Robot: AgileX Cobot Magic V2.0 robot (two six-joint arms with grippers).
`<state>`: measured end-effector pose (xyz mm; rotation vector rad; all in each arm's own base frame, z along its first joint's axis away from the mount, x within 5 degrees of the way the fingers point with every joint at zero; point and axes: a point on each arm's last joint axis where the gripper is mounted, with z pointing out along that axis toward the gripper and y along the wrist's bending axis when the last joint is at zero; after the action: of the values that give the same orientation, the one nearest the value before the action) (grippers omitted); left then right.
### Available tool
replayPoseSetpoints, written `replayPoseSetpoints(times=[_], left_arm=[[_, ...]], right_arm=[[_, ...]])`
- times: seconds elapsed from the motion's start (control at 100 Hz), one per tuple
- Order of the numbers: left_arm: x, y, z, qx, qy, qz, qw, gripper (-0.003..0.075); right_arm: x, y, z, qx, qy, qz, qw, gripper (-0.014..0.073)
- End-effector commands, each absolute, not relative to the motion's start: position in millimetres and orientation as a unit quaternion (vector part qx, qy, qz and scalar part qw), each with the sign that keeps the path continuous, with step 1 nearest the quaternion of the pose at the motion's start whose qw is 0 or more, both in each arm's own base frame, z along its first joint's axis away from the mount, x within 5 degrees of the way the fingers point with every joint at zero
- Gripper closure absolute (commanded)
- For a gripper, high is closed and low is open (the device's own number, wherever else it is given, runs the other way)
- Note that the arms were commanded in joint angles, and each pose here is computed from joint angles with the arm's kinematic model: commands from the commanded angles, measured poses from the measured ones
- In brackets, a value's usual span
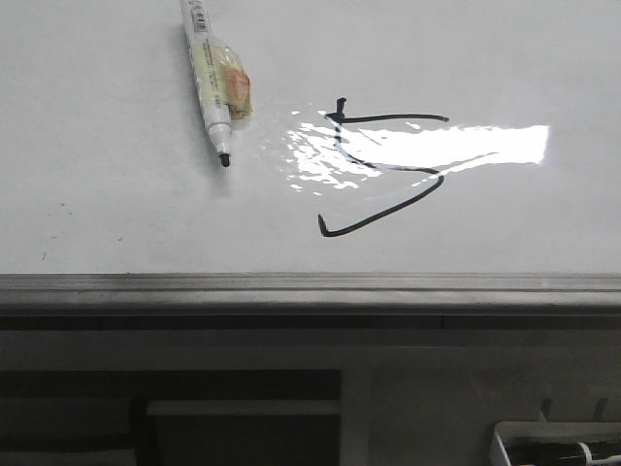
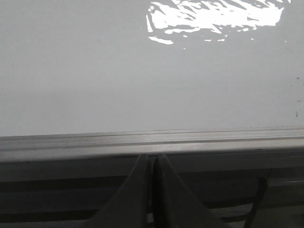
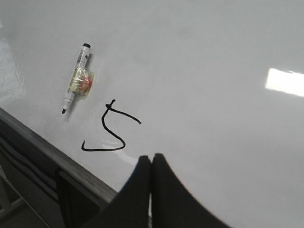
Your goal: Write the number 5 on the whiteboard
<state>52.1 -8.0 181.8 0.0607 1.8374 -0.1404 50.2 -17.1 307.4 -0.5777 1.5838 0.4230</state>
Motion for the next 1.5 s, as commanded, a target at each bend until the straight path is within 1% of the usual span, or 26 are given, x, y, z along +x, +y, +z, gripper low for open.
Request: replayPoseSetpoints(times=[0.0, 0.5, 0.53, 0.59, 0.64, 0.69, 0.72, 0.8, 0.92, 1.07, 1.15, 1.24, 1.37, 1.44, 1.49], left_arm=[[51, -8, 195, 0.015, 0.760, -0.073, 0.646, 0.0741], [51, -8, 195, 0.015, 0.760, -0.073, 0.646, 0.0741], [51, -8, 195, 0.015, 0.760, -0.073, 0.646, 0.0741], [51, -8, 195, 0.015, 0.760, -0.073, 0.646, 0.0741], [51, -8, 195, 0.015, 0.760, -0.073, 0.646, 0.0741], [51, -8, 195, 0.015, 0.760, -0.073, 0.646, 0.0741], [51, -8, 195, 0.015, 0.760, -0.073, 0.646, 0.0741], [51, -8, 195, 0.015, 0.760, -0.073, 0.646, 0.0741], [51, -8, 195, 0.015, 0.760, -0.073, 0.646, 0.0741], [51, -8, 195, 0.015, 0.760, -0.073, 0.646, 0.0741], [51, -8, 195, 0.015, 0.760, -0.073, 0.646, 0.0741], [51, -8, 195, 0.015, 0.760, -0.073, 0.646, 0.0741], [51, -8, 195, 0.015, 0.760, -0.073, 0.646, 0.0741], [51, -8, 195, 0.015, 0.760, -0.073, 0.646, 0.0741], [51, -8, 195, 0.015, 0.760, -0.073, 0.646, 0.0741]], right_arm=[[50, -16, 320, -0.258, 0.669, 0.182, 0.673, 0.0657], [50, -15, 317, -0.260, 0.670, 0.180, 0.671, 0.0657], [51, -16, 315, -0.260, 0.675, 0.173, 0.669, 0.0657], [56, -21, 308, -0.250, 0.695, 0.123, 0.663, 0.0657], [60, -21, 302, -0.252, 0.693, 0.084, 0.670, 0.0657], [61, -17, 300, -0.258, 0.670, 0.074, 0.692, 0.0657], [61, -14, 300, -0.255, 0.655, 0.081, 0.706, 0.0657], [59, -9, 297, -0.247, 0.644, 0.087, 0.719, 0.0657], [54, -7, 292, -0.223, 0.669, 0.108, 0.701, 0.0658], [49, -9, 291, -0.209, 0.676, 0.058, 0.704, 0.0658], [46, -10, 289, -0.184, 0.691, 0.035, 0.698, 0.0658], [46, -8, 276, -0.134, 0.720, 0.032, 0.680, 0.0658], [52, -2, 239, -0.052, 0.761, 0.049, 0.645, 0.0658], [56, 2, 218, -0.019, 0.760, 0.061, 0.647, 0.0662], [59, 4, 207, -0.009, 0.745, 0.065, 0.664, 0.0664]])
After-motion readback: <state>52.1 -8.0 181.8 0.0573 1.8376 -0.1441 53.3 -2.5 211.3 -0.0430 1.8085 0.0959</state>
